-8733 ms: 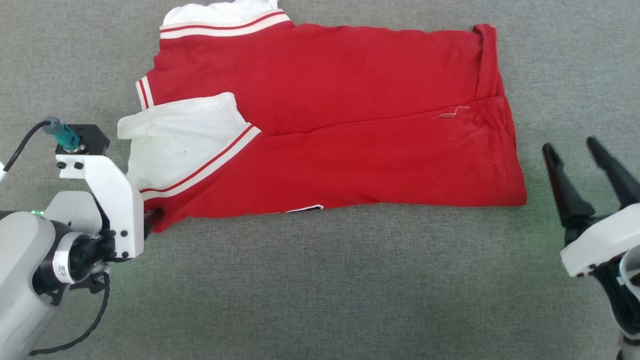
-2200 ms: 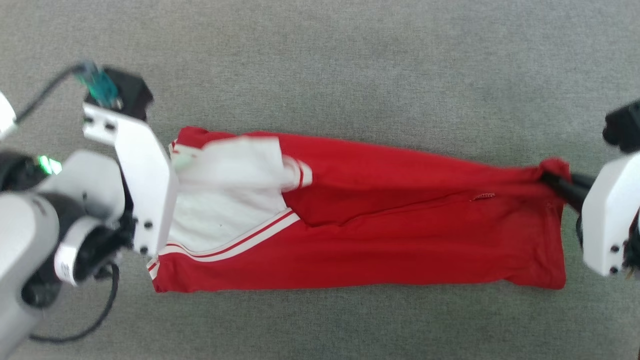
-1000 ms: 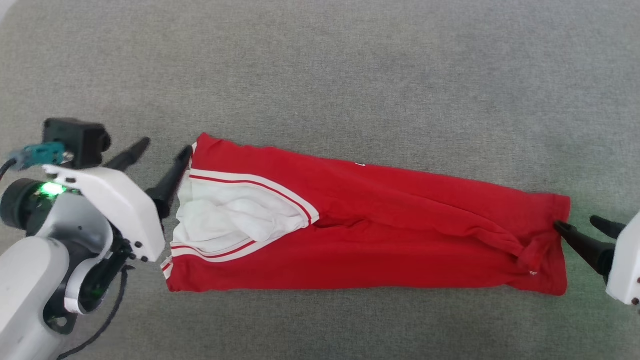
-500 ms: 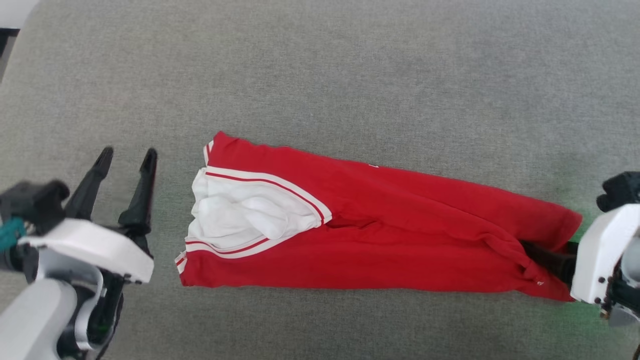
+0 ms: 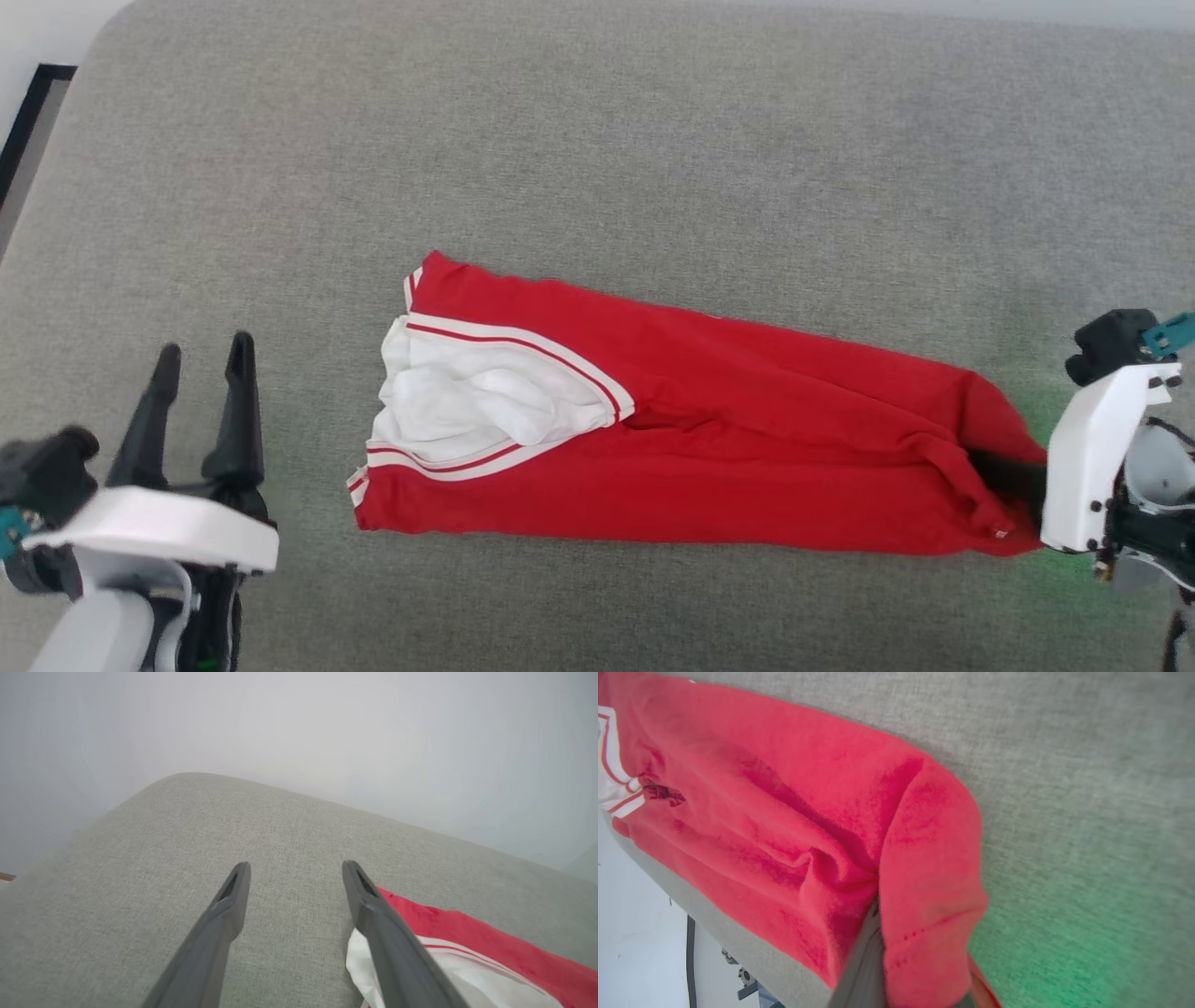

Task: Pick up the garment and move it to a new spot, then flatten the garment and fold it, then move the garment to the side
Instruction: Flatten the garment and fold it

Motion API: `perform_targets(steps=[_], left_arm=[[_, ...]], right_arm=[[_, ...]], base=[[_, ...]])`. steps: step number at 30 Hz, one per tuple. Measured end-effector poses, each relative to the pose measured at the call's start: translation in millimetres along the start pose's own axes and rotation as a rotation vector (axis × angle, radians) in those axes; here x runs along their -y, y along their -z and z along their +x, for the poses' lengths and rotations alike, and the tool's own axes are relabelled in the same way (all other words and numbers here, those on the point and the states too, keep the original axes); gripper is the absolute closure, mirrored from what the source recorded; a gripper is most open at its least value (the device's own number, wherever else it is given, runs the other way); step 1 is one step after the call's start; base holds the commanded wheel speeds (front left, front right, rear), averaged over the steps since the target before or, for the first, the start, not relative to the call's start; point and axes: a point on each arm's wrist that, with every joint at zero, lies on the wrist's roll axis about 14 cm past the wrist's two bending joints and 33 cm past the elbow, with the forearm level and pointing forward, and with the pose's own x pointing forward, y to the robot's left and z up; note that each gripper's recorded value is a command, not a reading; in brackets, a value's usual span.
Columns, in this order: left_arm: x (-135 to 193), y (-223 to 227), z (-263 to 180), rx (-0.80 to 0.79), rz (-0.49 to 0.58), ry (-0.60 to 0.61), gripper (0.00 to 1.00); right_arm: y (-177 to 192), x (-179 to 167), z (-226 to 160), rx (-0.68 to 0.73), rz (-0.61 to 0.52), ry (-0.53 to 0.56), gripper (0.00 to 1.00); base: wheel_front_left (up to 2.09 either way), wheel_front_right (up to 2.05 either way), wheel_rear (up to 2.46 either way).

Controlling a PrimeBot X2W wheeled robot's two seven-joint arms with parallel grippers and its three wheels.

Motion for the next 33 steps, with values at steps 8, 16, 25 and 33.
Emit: perform_targets(steps=[8,16,25,33], left_arm=[[-5.3,9.4,-12.4,0.021,-0.051,-0.026,0.00],[-1.2,17.6,-14.1,0.038,-0.080,-0.026,0.00],[8.7,24.2,-12.8,0.045,-0.095,-0.013,0.00],[11.2,21.7,-15.8,0.061,-0.098,-0.009,0.00]], right_arm=[[-15.1,41.9,-27.8,0.089,0.067,0.098,1.00],[-26.4,108.4,-72.1,0.182,0.169,0.271,1.00],[-20.4,164.8,-116.0,0.215,0.226,0.461,1.00],[-35.5,132.4,-117.1,0.275,0.172,0.359,1.00]], base=[[0.00,0.00,0.00],[0.00,0.00,0.00],[0.00,0.00,0.00],[0.00,0.00,0.00]])
